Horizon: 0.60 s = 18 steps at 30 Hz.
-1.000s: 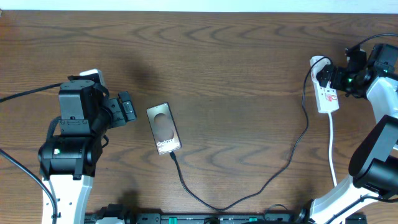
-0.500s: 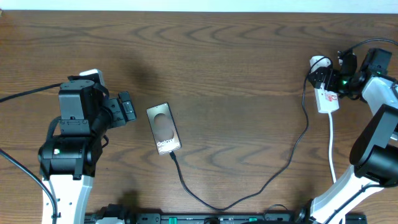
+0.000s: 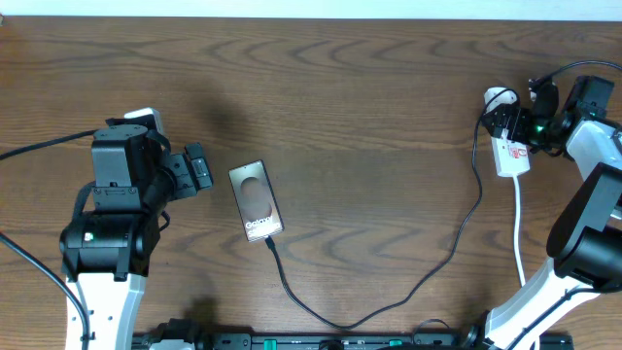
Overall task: Plug charger to phone and switch on socket
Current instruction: 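Press down the orange switch beside the adapter with the right gripper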
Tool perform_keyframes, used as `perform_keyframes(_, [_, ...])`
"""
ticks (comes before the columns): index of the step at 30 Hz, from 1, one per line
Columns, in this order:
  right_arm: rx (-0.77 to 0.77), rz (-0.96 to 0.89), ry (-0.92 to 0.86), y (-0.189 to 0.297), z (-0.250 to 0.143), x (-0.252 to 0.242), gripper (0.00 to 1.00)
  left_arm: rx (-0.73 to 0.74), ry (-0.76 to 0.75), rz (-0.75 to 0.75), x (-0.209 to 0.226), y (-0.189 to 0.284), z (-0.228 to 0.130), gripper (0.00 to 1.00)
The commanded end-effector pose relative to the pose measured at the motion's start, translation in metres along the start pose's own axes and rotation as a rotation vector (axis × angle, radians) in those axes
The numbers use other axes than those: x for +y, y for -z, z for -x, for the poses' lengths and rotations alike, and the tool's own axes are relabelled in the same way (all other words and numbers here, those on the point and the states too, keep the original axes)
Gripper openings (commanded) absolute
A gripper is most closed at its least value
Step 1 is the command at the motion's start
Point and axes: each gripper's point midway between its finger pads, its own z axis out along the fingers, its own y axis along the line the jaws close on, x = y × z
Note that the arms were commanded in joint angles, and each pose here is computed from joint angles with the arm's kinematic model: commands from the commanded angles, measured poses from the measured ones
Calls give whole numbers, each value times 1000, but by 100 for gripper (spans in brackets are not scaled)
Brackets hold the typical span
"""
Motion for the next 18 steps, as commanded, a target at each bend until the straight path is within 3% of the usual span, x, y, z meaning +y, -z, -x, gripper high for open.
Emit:
perform_keyframes(1, [-8, 38, 22, -3, 3, 5, 99, -3, -14, 16, 4, 0, 1, 98])
perform_keyframes(18, [16, 41, -13, -3, -3, 5, 99, -3, -14, 16, 4, 0, 1, 98])
